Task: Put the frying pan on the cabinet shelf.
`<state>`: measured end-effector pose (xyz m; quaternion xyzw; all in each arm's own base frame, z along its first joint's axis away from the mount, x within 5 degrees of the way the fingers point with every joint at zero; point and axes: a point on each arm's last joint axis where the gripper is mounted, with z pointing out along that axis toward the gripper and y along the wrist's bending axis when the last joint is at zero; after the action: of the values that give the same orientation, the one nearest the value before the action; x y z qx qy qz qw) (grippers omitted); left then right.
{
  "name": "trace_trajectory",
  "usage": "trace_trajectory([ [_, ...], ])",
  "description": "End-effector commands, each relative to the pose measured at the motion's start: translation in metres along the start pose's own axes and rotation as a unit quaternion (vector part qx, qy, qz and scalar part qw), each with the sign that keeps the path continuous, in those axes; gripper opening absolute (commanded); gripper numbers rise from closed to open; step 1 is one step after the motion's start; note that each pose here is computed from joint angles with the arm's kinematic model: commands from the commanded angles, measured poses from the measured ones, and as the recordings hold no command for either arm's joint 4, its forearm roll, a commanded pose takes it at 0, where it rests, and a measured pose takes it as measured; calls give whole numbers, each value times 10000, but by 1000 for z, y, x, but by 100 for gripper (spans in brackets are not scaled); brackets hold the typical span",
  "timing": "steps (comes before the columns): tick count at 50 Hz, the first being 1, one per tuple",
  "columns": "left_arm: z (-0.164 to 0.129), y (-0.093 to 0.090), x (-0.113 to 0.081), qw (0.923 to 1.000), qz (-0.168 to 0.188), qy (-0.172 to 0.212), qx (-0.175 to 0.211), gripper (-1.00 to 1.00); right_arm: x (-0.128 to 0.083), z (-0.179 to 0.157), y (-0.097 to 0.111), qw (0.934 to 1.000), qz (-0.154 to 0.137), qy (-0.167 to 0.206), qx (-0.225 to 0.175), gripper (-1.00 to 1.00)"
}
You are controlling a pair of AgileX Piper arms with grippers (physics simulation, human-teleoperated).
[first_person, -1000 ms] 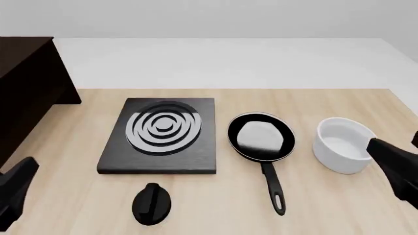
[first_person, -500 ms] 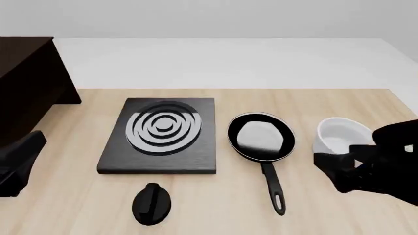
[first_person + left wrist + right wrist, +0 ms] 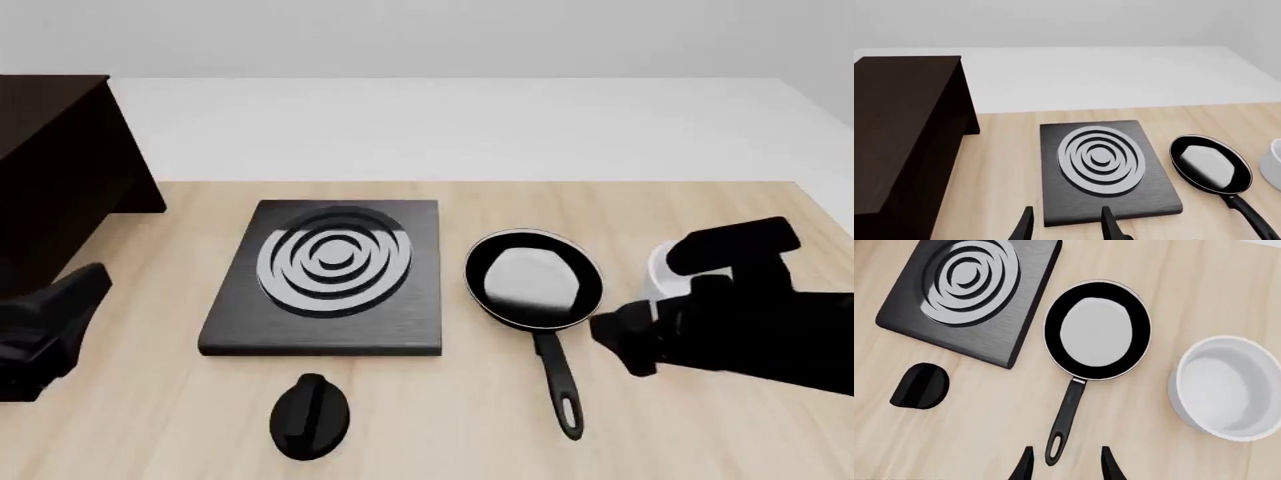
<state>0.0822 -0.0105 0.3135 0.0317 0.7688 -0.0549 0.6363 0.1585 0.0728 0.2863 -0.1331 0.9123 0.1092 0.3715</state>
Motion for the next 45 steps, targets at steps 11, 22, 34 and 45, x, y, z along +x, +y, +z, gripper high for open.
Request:
trace_trajectory([
  [11, 6, 0, 13, 9997, 132, 193, 53, 100, 8, 67, 8, 9945, -381, 977, -24, 100],
  [22, 4, 0, 14, 9998, 98, 194, 30, 100, 10, 76, 9, 9939, -341, 1053, -12, 100],
  [34, -2, -3, 6, 9997, -119, 109, 197, 100, 25, 98, 11, 9926, -314, 1170, -43, 100],
  [45, 2, -3, 14, 9996, -22, 189, 213, 100, 31, 106, 13, 9916, -350, 1247, -65, 100],
])
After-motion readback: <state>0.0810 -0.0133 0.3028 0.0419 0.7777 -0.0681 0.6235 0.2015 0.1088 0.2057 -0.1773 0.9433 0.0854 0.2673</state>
